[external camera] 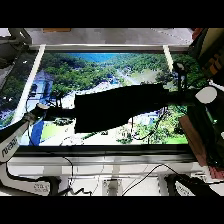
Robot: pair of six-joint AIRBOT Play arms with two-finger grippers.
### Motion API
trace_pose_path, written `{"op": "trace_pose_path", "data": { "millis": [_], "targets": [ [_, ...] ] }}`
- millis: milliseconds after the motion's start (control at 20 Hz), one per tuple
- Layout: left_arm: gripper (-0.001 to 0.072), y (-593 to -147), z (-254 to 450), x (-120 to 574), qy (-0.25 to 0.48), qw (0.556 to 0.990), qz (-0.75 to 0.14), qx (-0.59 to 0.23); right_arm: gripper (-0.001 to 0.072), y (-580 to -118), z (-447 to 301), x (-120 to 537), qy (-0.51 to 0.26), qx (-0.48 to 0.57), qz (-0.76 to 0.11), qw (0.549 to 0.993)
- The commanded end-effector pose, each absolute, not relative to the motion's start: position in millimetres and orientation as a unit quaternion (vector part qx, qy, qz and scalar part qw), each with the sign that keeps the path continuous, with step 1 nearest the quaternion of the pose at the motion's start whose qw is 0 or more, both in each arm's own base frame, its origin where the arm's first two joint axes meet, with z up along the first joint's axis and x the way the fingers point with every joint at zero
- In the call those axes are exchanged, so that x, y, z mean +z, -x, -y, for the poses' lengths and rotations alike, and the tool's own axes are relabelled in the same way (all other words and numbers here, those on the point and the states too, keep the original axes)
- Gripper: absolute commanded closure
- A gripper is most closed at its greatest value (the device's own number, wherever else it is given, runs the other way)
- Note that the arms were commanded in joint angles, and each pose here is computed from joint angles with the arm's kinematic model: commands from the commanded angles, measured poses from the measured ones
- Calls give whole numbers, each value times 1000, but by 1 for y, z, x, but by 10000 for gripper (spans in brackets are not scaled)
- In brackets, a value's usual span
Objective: Fold the clothes and pants, and hang the long-sleeved shirts on hangers.
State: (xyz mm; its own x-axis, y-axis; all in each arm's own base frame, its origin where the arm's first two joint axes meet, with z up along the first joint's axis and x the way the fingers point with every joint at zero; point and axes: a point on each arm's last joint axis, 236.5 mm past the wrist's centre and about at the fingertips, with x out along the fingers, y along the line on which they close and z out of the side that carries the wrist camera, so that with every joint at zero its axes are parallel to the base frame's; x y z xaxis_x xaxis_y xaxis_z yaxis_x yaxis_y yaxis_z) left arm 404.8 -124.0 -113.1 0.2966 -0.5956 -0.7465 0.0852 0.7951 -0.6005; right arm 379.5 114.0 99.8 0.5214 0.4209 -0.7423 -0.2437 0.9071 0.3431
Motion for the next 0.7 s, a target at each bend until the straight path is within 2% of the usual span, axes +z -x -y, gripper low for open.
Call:
{"op": "trace_pose_path", "data": {
  "millis": [0,150,250,450,650],
  "targets": [
    [696,-405,140,-91,237,762,-542,-266,691,-392,-122,107,-143,192,-414,878],
    [698,-401,130,-25,214,762,-521,-321,690,-424,-123,138,-203,178,-335,903],
    [698,-396,107,28,192,779,-511,-309,691,-435,-130,139,-241,178,-324,897],
    [698,-373,81,125,155,831,-466,-262,692,-429,-189,79,-257,205,-408,852],
    [697,-348,81,182,138,869,-410,-240,692,-411,-294,21,-231,263,-481,804]
  ]
}}
